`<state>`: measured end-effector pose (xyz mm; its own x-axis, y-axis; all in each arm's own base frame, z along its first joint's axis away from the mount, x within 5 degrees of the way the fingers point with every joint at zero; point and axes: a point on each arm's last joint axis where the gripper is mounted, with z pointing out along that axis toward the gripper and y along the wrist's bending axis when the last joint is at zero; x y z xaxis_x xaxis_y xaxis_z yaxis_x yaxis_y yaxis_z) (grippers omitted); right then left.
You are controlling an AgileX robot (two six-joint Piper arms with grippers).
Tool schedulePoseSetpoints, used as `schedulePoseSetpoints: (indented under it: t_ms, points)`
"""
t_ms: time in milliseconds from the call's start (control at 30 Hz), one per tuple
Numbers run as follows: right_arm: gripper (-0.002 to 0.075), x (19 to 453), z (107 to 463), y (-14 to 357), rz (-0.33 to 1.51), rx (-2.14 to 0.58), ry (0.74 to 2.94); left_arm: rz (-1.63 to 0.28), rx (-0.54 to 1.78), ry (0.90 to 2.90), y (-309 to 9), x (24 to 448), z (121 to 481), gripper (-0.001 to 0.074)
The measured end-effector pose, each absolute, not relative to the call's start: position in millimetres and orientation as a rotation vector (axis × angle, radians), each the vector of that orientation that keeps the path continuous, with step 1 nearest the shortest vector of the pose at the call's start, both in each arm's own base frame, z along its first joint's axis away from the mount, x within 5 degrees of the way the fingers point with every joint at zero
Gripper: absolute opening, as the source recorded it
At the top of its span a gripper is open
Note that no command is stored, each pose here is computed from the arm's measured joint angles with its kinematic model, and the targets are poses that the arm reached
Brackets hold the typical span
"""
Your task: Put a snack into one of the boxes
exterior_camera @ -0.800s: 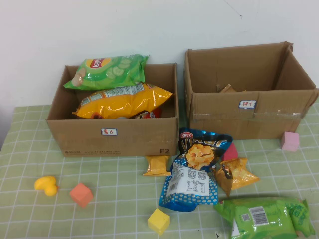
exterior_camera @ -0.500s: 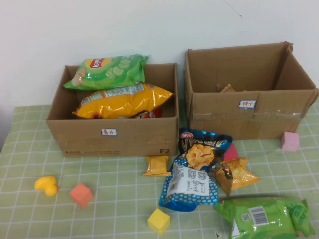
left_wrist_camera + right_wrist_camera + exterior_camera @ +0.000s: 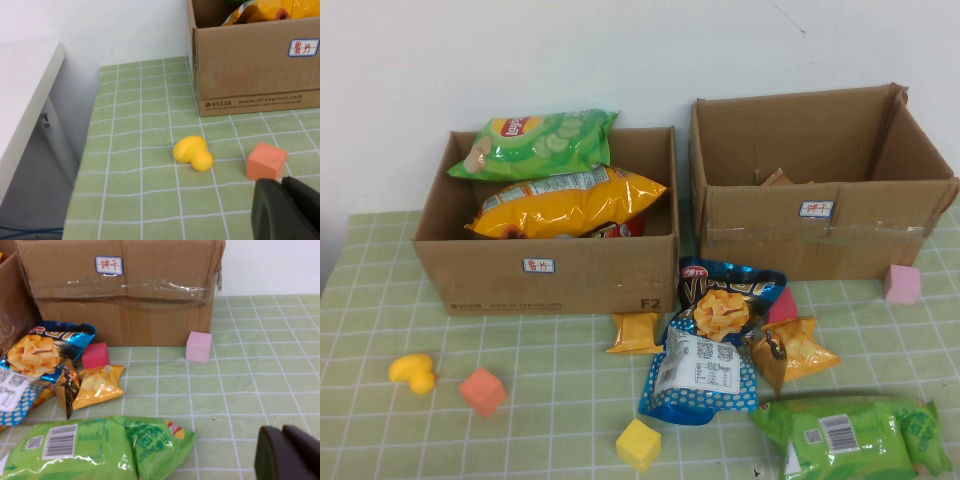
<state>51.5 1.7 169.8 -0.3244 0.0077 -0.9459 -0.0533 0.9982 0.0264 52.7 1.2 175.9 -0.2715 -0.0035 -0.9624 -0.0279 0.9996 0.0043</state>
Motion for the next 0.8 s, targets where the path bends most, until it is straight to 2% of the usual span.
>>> schedulePoseSetpoints:
  t_ms: [400,500,600,800]
  points:
    - [-0.0002,51,170,2,0.067,-0.028,1.901,0.023,-0.023,1.846,1,53,176,-0.0003]
    - [-0.0002,51,169,4,0.128,0.009,1.906,0.023,-0.023,1.846,1,53,176,-0.0003]
    - [-0.0002,51,170,10,0.293,0.118,1.908,0.023,-0.023,1.846,1,53,176,-0.0003]
    - [-0.0002,49,177,27,0.962,0.635,1.799,0.023,-0.023,1.846,1,53,176,-0.0003]
